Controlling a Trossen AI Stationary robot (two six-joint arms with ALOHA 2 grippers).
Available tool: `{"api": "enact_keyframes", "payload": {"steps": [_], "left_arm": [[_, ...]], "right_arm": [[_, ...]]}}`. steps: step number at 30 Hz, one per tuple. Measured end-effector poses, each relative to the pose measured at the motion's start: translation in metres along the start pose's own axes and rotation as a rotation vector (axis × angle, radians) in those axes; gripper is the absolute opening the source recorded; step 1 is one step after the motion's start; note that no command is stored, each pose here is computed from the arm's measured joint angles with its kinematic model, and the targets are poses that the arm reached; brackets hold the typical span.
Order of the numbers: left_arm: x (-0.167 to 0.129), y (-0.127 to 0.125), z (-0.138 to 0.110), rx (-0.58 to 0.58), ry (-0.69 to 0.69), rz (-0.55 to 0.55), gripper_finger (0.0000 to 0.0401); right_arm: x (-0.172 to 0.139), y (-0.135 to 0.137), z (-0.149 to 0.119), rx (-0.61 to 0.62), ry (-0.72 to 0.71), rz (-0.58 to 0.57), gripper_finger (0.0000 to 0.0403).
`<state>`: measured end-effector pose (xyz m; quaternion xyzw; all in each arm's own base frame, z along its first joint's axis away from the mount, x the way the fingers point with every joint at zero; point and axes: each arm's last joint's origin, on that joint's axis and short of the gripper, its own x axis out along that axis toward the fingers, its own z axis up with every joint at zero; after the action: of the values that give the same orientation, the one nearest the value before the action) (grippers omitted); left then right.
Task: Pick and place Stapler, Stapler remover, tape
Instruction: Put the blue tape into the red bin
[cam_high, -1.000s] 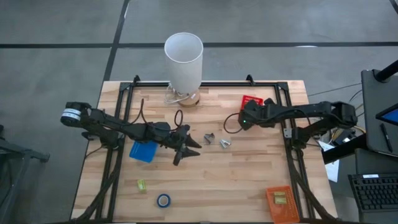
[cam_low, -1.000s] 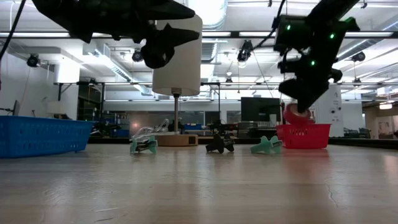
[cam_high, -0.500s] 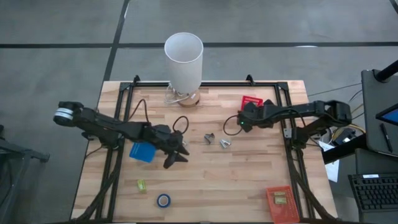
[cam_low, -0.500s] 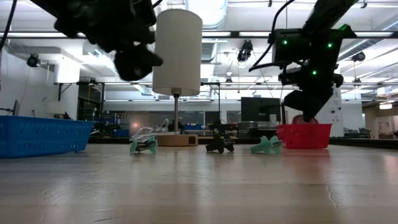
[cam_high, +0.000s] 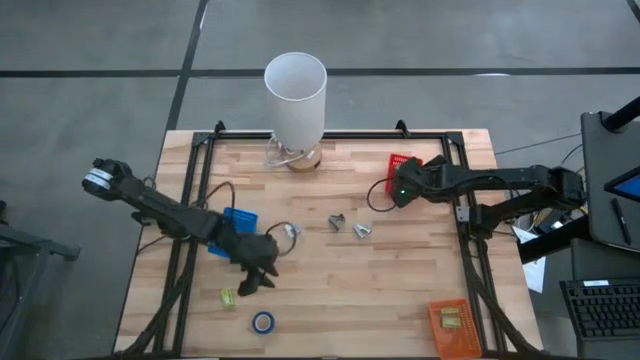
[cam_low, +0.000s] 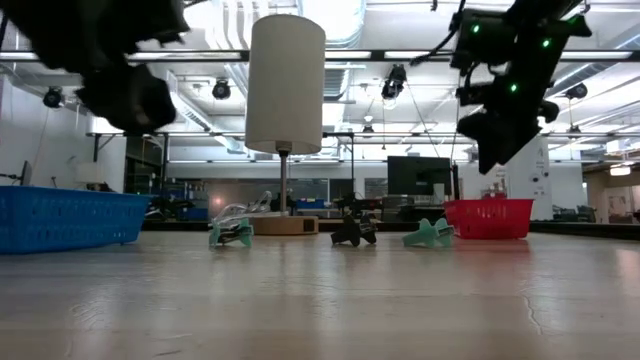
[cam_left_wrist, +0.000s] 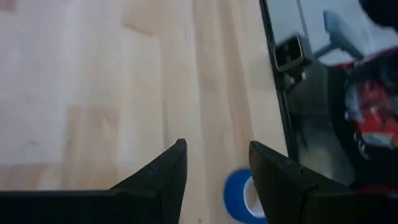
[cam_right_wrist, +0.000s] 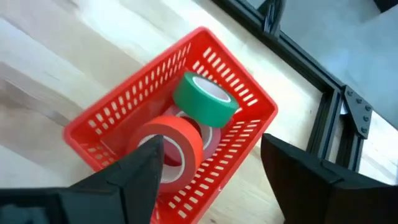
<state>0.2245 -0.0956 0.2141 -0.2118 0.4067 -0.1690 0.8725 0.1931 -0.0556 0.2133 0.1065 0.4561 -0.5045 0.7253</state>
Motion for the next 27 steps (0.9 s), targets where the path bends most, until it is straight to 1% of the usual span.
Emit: {"api": "enact_keyframes", "payload": {"steps": [5,9,13,17,20,24,27], "left_arm": [[0.009,-0.021,-0.024,0.066,0.064,0.068,0.0174],[0.014,-0.035,-0.04,0.05,0.111,0.075,0.0174],[0.018,-0.045,-0.051,0.026,0.115,0.097,0.0174],[0.027,-0.05,-0.059,0.011,0.112,0.12,0.0174],[0.038,-0.053,-0.062,-0.003,0.102,0.107,0.0174],[0.053,-0.053,-0.064,-0.03,0.111,0.113,0.0175],[0.06,-0.053,-0.068,-0.027,0.138,0.126,0.0174]], "right_arm": [[-0.015,-0.009,0.0,0.046,-0.046,0.067,0.0275],[-0.027,-0.014,-0.001,0.069,-0.085,0.12,0.0279],[-0.036,-0.015,-0.002,0.086,-0.126,0.168,0.0276],[-0.041,-0.012,-0.001,0.099,-0.165,0.215,0.027],[-0.043,-0.009,-0.001,0.09,-0.182,0.237,0.0265],[-0.043,-0.005,-0.001,0.074,-0.185,0.24,0.0261],[-0.042,-0.004,-0.001,0.069,-0.183,0.237,0.026]]}}
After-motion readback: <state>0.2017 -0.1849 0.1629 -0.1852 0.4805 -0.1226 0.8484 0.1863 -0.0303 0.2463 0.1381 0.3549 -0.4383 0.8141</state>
